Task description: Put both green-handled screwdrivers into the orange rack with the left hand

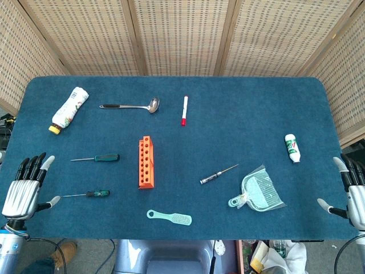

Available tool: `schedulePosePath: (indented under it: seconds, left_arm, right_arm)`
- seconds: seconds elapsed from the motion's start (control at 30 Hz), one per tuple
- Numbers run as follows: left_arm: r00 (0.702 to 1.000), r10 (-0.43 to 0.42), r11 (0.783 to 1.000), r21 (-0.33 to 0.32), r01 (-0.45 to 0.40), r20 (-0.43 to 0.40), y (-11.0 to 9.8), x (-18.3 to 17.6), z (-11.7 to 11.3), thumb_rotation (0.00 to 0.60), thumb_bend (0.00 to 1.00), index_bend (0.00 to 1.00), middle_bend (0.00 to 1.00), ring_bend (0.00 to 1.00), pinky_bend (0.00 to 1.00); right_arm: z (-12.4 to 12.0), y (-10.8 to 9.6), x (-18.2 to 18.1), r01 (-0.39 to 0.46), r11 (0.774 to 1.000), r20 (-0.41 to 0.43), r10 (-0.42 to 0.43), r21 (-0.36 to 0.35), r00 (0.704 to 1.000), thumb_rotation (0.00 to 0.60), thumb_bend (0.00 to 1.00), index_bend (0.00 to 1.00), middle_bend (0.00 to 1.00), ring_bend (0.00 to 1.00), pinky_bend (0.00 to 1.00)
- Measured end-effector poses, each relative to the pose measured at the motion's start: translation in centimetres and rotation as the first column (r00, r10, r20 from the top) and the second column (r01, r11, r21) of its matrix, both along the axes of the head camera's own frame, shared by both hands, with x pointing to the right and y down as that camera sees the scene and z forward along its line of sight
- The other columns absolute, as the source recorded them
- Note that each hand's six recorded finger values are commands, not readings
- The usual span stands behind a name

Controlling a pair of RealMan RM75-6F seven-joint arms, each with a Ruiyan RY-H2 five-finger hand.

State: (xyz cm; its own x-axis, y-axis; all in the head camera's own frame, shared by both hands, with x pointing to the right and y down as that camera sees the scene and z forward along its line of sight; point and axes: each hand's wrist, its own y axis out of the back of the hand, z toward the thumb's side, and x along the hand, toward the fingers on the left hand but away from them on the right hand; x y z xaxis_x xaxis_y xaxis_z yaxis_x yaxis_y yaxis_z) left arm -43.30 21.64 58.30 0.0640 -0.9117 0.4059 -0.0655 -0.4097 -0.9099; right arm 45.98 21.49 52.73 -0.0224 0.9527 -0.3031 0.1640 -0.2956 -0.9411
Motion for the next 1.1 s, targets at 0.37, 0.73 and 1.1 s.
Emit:
schedulePosePath:
  seconds: [0.37, 0.73, 1.1]
  left_arm:
    - [0.997, 0.045, 0.993, -0.102, -0.051, -0.060, 1.1, 2.5, 3.7, 0.600, 0.00, 0.17, 0.00, 0.00, 0.00]
    - [0.999, 0.042, 0.973, -0.226, -0.047, -0.027, 0.9, 6.8, 9.9, 0.600, 0.01, 0.40, 0.00, 0.00, 0.00]
    - [1.000, 0.027, 0.958, -0.284, -0.029, -0.014, 1.4, 8.0, 12.1, 0.600, 0.15, 0.46, 0.00, 0.00, 0.00]
  right_arm:
    - [0.5, 0.2, -0.1, -0.009, 1.000, 0.017, 0.009, -0.025, 1.000, 0.600, 0.00, 0.00, 0.00, 0.00, 0.00]
    - [0.7, -0.2, 0.5, -0.026, 0.999, 0.046, 0.028, -0.044, 0.999, 0.600, 0.00, 0.00, 0.00, 0.00, 0.00]
    - [1.0, -0.2, 0.6, -0.026, 0.998, 0.054, 0.030, -0.059, 0.998, 0.600, 0.00, 0.00, 0.00, 0.00, 0.00]
